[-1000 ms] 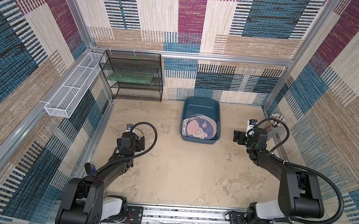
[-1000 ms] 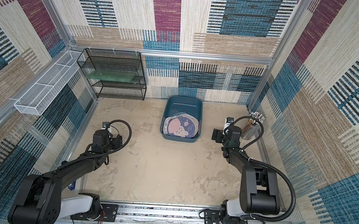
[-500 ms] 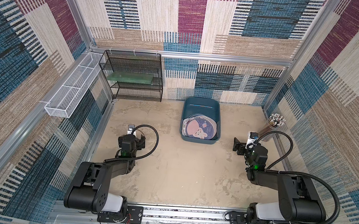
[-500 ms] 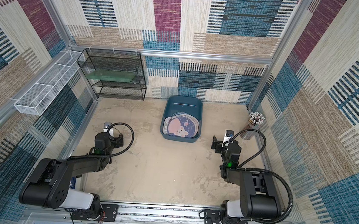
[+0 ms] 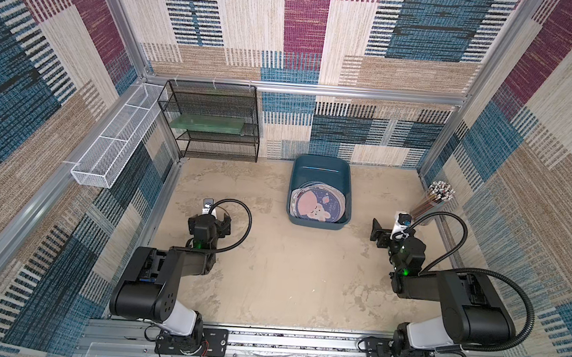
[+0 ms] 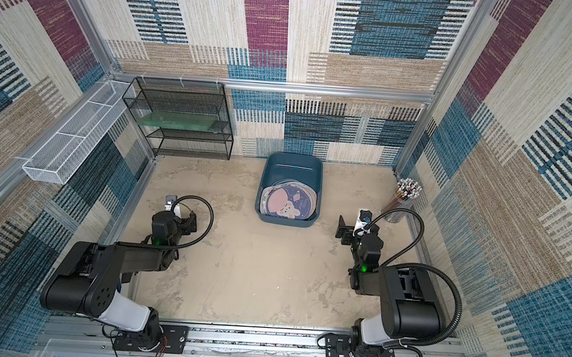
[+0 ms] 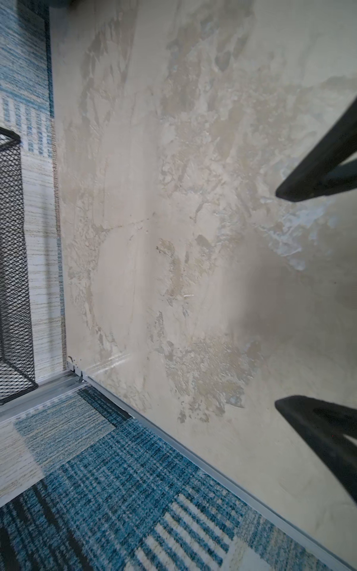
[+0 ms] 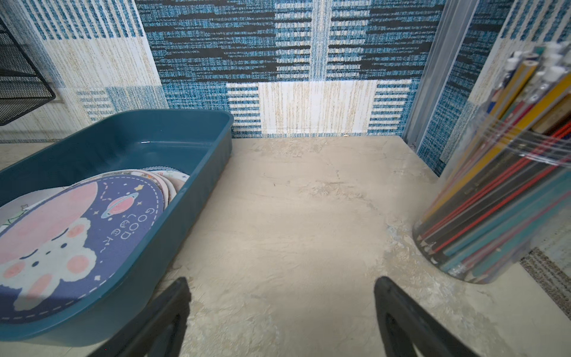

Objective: Put the coasters into the storage box
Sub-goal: Reset both arms

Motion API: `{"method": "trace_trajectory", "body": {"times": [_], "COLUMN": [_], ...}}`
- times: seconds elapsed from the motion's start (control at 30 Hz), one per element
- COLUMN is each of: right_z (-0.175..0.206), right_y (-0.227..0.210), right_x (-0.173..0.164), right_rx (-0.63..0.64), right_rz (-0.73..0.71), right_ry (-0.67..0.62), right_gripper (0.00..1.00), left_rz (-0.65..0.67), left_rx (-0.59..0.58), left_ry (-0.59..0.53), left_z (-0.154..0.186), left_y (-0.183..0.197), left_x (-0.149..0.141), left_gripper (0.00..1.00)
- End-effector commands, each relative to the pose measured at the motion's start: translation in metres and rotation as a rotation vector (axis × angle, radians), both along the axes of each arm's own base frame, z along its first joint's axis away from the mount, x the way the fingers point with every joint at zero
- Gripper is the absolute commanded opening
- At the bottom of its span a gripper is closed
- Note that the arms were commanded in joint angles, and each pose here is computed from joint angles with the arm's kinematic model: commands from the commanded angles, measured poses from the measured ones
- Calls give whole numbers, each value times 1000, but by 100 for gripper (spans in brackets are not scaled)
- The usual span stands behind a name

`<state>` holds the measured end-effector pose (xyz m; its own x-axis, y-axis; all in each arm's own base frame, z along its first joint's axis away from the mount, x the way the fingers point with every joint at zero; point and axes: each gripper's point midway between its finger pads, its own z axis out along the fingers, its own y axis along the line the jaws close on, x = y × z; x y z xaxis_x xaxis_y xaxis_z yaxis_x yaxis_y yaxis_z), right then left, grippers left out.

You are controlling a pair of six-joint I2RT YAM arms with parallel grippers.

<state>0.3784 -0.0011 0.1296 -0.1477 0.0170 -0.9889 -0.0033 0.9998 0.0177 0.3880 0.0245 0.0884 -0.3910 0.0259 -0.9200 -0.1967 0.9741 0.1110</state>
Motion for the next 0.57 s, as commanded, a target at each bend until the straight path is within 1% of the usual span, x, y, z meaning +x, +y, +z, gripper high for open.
{"method": "trace_trajectory", "body": {"times": [0.0,0.27,0.33,0.53], "right_z": [12,12,11,11], "right_y": [-4,-4,-9,-9], "right_x": [5,5,6,6], "right_rx": [5,7,15,18], "right_rz": [-4,-4,-30,-34], "right_ry": [-42,-43,-37,-37], "right_gripper": [95,95,95,95], "left_rz": [2,1,3,2], "left_rx": [-5,-7,-8,-8], "left_ry": [-34,-29,-29,-29], "left_z": [8,7,7,8], "left_y": [0,0,0,0], "left_x": [4,5,5,5], "left_gripper": [96,96,96,96]}}
